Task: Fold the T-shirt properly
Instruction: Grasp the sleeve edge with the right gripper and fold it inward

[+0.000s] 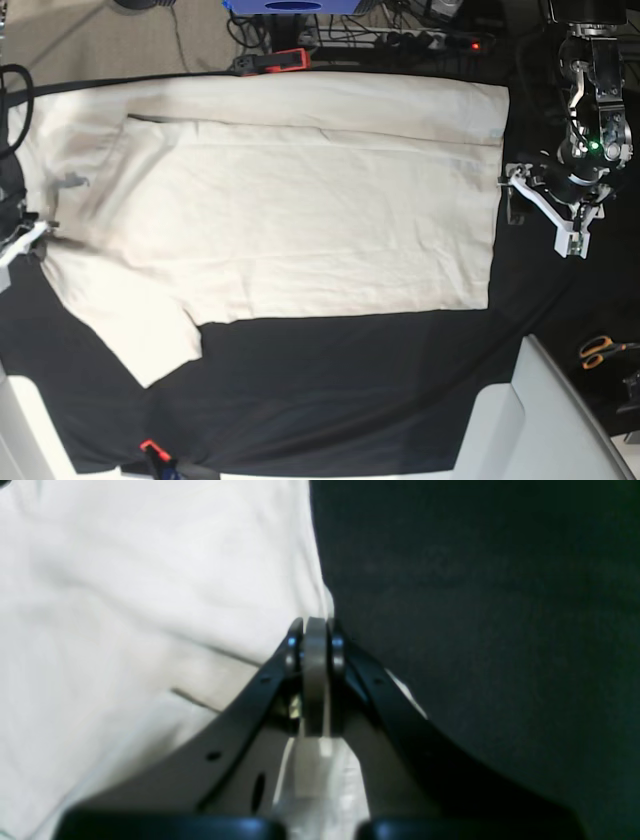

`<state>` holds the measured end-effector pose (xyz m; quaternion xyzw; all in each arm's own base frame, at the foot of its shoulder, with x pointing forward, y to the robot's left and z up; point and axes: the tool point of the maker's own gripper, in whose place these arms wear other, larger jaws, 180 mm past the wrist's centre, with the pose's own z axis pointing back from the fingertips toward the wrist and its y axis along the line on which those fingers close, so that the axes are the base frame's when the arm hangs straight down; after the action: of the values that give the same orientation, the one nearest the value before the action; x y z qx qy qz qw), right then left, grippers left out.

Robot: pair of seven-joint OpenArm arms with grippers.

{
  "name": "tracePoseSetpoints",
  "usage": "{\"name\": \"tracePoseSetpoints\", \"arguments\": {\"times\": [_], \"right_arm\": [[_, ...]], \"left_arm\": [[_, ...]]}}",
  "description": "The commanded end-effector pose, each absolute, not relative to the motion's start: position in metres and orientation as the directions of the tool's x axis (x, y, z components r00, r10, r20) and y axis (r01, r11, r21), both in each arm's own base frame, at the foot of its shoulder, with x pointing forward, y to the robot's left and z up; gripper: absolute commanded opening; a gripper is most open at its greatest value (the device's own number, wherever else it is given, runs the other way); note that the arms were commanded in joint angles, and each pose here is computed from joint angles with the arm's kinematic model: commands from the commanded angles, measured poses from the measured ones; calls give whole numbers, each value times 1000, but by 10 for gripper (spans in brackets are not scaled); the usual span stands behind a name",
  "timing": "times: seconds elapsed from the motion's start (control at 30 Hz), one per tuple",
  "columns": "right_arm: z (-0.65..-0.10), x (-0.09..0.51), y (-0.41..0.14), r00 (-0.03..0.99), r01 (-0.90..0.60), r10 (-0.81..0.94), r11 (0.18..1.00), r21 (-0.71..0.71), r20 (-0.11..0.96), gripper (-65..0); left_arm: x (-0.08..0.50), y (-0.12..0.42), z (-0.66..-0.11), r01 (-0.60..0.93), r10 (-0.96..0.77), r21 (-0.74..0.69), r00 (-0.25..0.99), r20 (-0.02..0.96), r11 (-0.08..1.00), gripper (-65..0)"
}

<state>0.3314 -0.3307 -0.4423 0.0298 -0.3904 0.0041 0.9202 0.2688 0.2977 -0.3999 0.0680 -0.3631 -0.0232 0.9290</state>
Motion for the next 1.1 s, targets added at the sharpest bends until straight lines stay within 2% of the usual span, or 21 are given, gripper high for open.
{"name": "tracePoseSetpoints", "arguments": {"times": [0.0, 0.43, 0.57, 0.63, 0.67, 0.77, 0.83, 0.9, 1.07], "right_arm": [[-417, 343, -341, 650, -30, -5, 999, 33, 760, -645], [-424, 290, -297, 759, -65, 5, 995, 69, 651, -645], [-428, 287, -291, 766, -63, -5, 995, 83, 643, -627], [-427, 288, -291, 777, -68, 5, 995, 77, 630, -578], [-423, 289, -290, 779, -78, 17, 995, 69, 627, -533], [-399, 304, -285, 743, -113, 57, 993, 41, 667, -411], [-380, 325, -284, 708, -122, 69, 992, 25, 703, -356], [-376, 342, -291, 721, -105, 60, 994, 24, 690, -329], [-400, 372, -321, 806, -18, 14, 1000, 0, 592, -324]], "left_arm": [[277, 302, -387, -3, -114, 164, 706, 699, 987, -209], [280, 302, -385, -5, -112, 162, 699, 706, 987, -209], [280, 302, -385, -5, -112, 162, 699, 706, 987, -209], [280, 302, -385, -5, -112, 162, 699, 706, 987, -209], [280, 302, -385, -5, -112, 162, 699, 706, 987, -209], [280, 302, -385, -4, -114, 163, 699, 706, 987, -209], [280, 302, -385, -4, -114, 163, 699, 706, 987, -209], [281, 302, -385, -5, -114, 163, 698, 707, 987, -209], [281, 302, -385, -5, -114, 163, 697, 708, 987, -209]]}}
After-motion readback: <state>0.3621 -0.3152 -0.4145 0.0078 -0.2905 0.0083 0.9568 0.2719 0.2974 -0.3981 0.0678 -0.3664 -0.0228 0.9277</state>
